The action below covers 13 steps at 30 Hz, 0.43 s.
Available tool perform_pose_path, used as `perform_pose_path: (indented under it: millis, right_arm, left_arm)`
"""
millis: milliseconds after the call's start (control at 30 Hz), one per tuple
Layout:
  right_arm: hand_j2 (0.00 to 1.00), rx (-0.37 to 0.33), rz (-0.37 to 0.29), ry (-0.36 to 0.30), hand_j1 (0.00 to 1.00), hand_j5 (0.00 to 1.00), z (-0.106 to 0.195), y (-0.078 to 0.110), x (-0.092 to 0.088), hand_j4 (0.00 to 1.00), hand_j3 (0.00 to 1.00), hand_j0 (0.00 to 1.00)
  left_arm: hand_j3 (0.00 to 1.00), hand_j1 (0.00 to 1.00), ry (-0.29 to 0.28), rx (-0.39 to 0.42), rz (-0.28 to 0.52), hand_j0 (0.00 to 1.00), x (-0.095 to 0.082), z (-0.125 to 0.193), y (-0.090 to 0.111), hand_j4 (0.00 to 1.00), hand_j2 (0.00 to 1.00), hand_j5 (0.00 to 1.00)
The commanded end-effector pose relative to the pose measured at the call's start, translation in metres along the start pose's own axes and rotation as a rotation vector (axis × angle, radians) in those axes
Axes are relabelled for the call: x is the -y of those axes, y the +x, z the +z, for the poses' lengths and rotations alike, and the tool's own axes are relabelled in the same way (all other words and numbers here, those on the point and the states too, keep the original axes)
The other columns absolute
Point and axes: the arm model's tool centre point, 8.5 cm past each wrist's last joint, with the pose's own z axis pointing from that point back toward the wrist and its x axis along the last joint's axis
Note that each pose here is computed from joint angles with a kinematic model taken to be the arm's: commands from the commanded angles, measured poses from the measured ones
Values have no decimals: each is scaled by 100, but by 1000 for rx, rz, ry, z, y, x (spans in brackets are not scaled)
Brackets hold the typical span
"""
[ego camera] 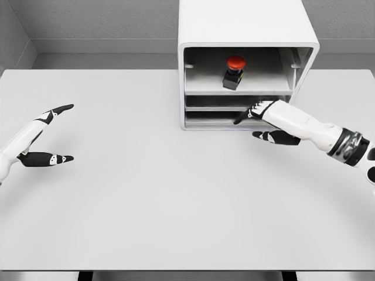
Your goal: Slide open multi-storey tabletop storage cabinets and put open load switch and slide close multi-storey tabletop storage cabinets
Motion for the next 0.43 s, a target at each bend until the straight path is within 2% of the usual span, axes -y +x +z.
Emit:
perform_pose_path:
  millis: [0,167,267,400]
  right_arm:
    - [67,5,20,-8,67,67,6,3,11,67,67,67]
    - [67,-65,21,13,67,67,43,-12,27,67,67,67]
    - [67,-118,14,-7,67,67,68,-18,31,67,67,67]
    - [67,-125,21,-23,67,67,71,-19,33,67,67,67]
  left_arm:
    - [100,100,5,2,6,100,-1,0,0,100,100,100]
    - [100,100,7,-4,6,100,-1,2,-1,100,100,100]
    - [100,100,1,-7,1,100,-1,1,-1,100,100,100]
    - [100,100,-4,-10,-4,100,0,2,-2,100,100,100]
